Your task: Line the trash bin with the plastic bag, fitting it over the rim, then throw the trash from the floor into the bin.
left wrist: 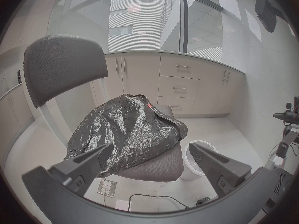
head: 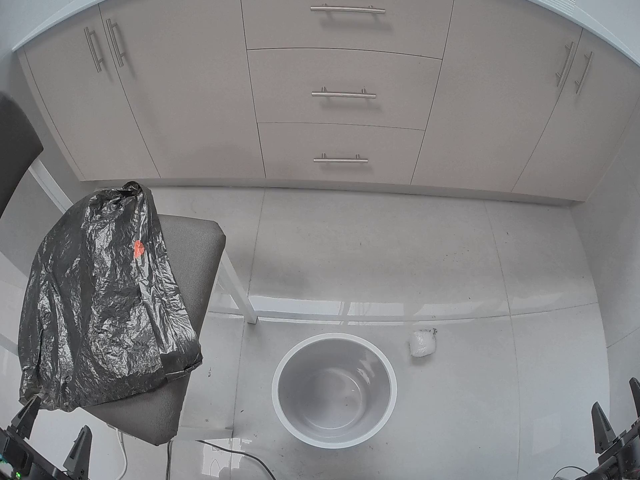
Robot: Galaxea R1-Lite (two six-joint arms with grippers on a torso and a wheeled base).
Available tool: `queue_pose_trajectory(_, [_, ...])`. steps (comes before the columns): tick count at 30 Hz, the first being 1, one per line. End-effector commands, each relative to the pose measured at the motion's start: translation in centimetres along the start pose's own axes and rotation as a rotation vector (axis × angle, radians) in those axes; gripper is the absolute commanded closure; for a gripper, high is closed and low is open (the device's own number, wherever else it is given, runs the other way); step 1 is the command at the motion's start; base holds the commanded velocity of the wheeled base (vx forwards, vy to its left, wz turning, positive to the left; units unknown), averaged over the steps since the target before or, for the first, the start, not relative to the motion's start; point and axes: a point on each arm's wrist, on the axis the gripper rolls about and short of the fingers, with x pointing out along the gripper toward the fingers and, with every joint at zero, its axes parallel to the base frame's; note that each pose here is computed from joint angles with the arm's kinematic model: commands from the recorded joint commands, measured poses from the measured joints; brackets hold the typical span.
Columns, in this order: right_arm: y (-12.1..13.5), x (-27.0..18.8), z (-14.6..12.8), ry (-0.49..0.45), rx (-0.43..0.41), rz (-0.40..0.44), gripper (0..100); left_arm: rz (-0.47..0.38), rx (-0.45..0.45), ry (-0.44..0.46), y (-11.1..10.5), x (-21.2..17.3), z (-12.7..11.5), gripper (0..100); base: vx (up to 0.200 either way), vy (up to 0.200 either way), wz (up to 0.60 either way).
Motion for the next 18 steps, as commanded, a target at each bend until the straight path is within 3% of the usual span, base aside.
queue_pose_trajectory(1, [0.00, 0.01, -0.51, 0.000, 0.000, 0.001, 0, 0.000, 0.000, 0.018, 0.00, 0.13, -0.50, 0, 0.000, 0.000, 0.00])
queue_pose_trajectory(18, [0.00, 0.01, -0.51, 0.000, 0.004, 0.001, 0, -0.009, 0.023, 0.016, 0.01, 0.11, -0.52, 0, 0.000, 0.000, 0.00])
